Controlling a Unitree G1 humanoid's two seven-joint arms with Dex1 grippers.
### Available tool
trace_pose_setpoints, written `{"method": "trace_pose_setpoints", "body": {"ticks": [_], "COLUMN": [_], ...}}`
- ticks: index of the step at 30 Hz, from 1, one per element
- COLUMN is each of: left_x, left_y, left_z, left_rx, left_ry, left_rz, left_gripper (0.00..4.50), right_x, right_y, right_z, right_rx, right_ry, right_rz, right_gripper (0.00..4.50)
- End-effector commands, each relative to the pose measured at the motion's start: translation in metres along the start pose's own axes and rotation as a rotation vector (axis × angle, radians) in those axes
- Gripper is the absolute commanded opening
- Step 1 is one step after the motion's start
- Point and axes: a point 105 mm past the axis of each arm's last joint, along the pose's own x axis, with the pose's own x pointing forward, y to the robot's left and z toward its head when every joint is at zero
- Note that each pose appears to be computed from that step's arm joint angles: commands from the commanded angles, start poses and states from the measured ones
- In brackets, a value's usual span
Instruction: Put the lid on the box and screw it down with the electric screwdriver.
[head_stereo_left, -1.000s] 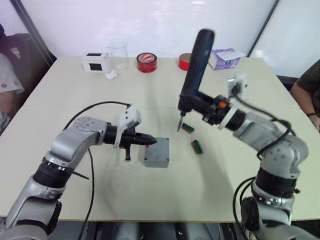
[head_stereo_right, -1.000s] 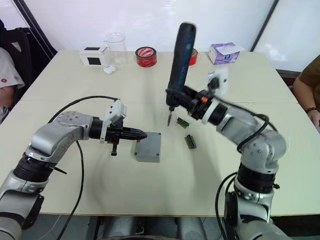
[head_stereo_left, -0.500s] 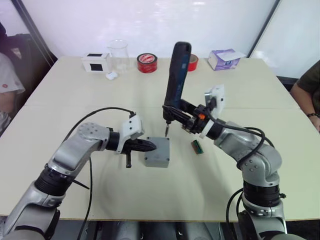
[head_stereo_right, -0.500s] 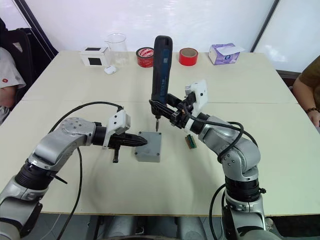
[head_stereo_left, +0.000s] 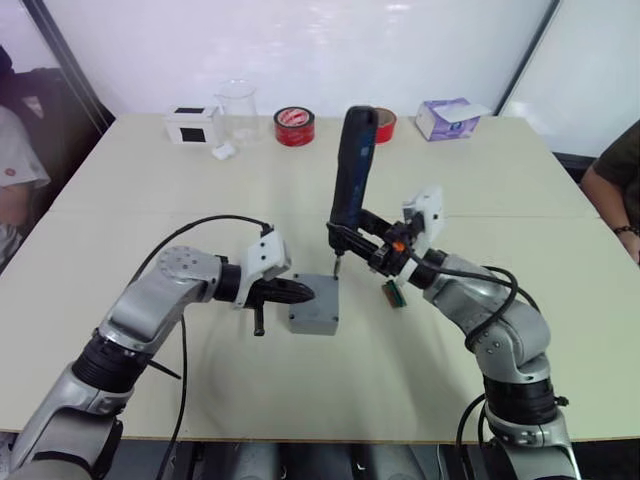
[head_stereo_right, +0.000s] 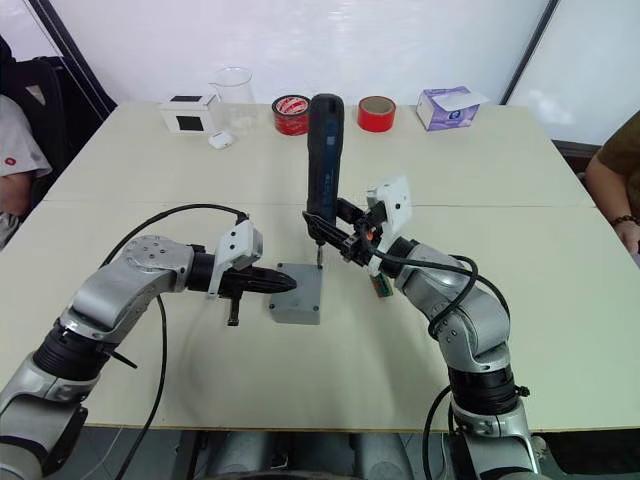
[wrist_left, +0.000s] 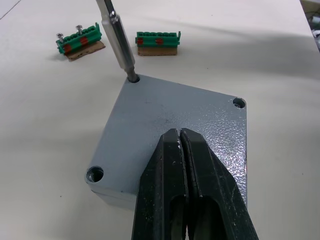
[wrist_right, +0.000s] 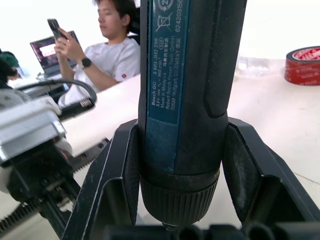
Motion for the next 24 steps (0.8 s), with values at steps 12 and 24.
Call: {"method": "trace_pose_setpoints", "body": {"ticks": [12,24], "left_x": [0.009,0.017], "left_y": [-0.006,-0.011], "left_z": [-0.015,-0.023], "left_rx": [-0.027,-0.008], "left_ry": [0.039,0.080], "left_rz": [-0.016,-0.034], "left_gripper": [0.00,0.00], "right_x": [-0.009,-0.013], "right_y": [0.001,-0.001], "right_z": [-0.028,-0.045], "right_rx": [-0.102,-0.040], "right_ry": [0.103,0.133], "right_rz": [-0.013,-0.060], "right_gripper": [1.75,1.75]}}
